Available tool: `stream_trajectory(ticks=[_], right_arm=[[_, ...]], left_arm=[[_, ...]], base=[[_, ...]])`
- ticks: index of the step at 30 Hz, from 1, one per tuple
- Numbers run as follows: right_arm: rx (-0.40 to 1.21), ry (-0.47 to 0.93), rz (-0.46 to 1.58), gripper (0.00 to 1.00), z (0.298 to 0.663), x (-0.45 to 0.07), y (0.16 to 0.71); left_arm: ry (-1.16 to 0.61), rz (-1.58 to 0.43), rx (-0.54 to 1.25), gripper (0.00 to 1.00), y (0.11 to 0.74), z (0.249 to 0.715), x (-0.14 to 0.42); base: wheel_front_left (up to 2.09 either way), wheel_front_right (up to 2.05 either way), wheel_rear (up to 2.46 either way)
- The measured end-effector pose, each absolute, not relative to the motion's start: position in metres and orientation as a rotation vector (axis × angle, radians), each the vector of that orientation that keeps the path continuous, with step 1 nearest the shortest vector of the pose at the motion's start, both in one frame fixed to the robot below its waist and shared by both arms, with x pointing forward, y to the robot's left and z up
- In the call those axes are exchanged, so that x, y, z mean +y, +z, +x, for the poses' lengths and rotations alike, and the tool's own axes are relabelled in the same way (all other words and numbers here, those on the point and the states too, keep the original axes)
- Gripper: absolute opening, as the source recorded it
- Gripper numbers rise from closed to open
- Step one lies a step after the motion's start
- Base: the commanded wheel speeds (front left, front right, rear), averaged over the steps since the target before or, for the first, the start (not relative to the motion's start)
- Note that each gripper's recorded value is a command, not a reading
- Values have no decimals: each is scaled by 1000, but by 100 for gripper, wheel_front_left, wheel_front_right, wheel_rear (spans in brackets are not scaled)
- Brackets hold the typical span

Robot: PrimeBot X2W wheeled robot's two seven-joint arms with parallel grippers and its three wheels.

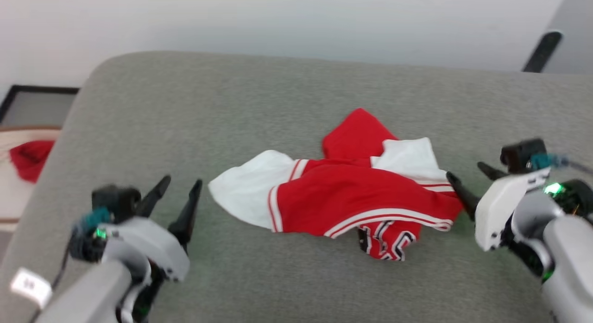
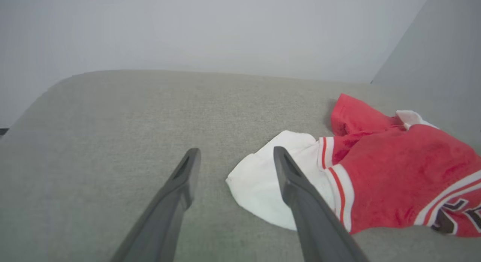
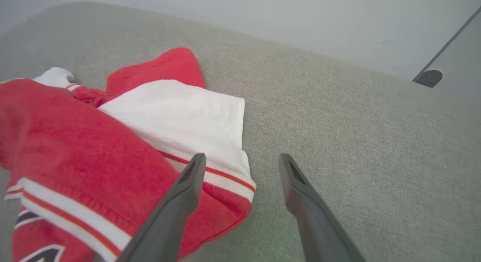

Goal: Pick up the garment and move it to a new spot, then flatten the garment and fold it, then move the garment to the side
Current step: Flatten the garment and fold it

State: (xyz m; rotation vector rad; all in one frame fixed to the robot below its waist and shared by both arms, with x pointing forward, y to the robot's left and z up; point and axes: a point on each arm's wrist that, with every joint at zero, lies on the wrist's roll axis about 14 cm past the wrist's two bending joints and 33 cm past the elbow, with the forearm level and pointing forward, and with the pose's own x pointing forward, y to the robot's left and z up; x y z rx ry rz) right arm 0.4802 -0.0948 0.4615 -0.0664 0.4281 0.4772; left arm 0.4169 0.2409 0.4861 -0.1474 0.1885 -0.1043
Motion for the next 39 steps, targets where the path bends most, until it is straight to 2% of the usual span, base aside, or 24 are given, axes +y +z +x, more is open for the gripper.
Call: stream_trajectory(ticks=[5,10,16,21,26,27,29,39], right_arm=[[600,534,-110,100,496,-77,457],[749,534,-118,100,513,-77,446],[814,545,-162,100,535,-70,433],[897,578,-211,100,535,-59,404],[897,597,-230,100,542,-53,396],[902,601,-234,88,542,-52,394],[899,608,-237,0,543,-50,394],[789,617,-182,0,546,-48,410]], left_arm=[[-44,-125,91,100,497,387,242],[7,-134,57,100,494,369,244],[37,-155,52,100,486,368,253],[50,-169,72,100,474,370,257],[65,-182,88,100,464,372,257],[66,-184,90,100,463,372,257],[70,-183,93,100,461,372,258],[70,-187,79,100,462,375,256]], base=[[0,0,0],[0,0,0],[0,0,0],[0,0,0],[0,0,0],[0,0,0],[0,0,0],[0,0,0]])
